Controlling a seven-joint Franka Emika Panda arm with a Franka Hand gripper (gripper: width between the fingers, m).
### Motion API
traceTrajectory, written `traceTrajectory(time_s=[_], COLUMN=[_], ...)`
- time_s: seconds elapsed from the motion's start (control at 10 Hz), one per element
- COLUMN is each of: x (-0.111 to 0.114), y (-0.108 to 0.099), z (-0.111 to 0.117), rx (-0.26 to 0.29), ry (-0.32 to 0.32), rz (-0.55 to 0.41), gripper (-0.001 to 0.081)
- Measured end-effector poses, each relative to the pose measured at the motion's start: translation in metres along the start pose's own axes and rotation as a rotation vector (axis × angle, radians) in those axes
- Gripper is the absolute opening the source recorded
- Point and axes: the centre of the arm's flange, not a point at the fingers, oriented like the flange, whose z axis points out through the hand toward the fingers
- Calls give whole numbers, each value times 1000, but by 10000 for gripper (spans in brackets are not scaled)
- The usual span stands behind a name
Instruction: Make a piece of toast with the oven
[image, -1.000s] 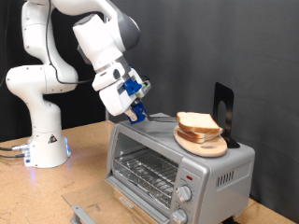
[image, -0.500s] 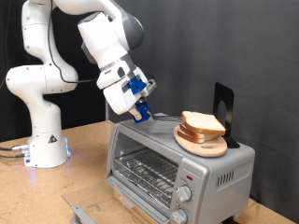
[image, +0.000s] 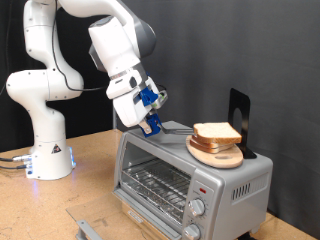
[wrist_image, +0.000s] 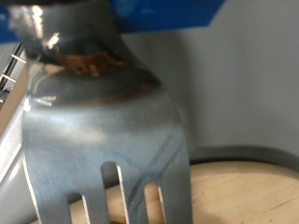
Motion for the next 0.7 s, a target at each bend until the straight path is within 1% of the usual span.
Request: traceTrajectory(time_s=[0.4,0.7], x=[17,28], y=[-17,-25], z=[-2,-1], rx=[-5,-29], ry=[29,29], rz=[-23,-44], gripper=[328,328])
